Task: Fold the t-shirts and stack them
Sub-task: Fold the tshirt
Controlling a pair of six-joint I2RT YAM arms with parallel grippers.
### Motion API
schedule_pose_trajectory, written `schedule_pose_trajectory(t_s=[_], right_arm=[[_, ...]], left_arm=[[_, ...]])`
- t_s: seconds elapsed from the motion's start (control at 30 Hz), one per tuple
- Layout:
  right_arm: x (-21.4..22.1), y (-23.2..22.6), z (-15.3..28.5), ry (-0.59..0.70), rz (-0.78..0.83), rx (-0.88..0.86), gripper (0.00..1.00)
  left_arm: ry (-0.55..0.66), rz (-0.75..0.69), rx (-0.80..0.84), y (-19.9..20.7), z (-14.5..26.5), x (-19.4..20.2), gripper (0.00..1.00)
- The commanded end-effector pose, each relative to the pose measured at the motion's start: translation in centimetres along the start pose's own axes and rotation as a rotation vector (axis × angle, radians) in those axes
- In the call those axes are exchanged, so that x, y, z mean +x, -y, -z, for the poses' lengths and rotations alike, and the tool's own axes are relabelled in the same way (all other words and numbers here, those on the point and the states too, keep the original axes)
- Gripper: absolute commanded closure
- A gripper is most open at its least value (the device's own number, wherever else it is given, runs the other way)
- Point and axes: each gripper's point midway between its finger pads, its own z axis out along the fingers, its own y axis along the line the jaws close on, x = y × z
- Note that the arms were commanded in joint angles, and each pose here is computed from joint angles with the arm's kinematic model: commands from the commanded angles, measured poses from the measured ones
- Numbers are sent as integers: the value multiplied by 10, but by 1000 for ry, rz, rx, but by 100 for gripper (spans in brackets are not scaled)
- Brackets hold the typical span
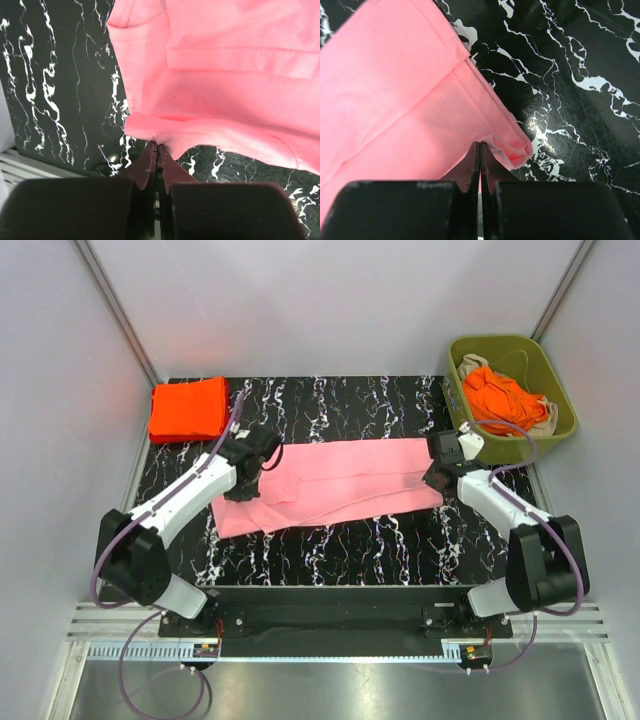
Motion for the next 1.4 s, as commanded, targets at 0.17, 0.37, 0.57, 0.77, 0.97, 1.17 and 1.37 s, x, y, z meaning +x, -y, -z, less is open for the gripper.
schedule_pose_trajectory(t_s=[0.17,0.37,0.57,0.77,0.97,1.17,1.37], right_arm=[[-16,4,-25,38,86,77,100],[-19,6,-34,46,83,114,100],[-25,6,-38,58,92,133,100],[-28,1,-42,58,98,132,100],[-32,3,-37,75,89,131,100],[-33,4,-34,85,79,130,100],[-39,-5,-37,87,81,118,100]], left_arm=[[72,-16,21,6,-2,-59,100],[68,-68,-2,11,-19,-83,100],[44,-86,-34,11,-34,-89,100],[48,-55,-60,1,-34,-93,100],[61,-21,-49,-6,-25,-93,100],[62,-6,-55,-13,-20,-87,100],[29,-10,-72,-16,-32,-86,100]])
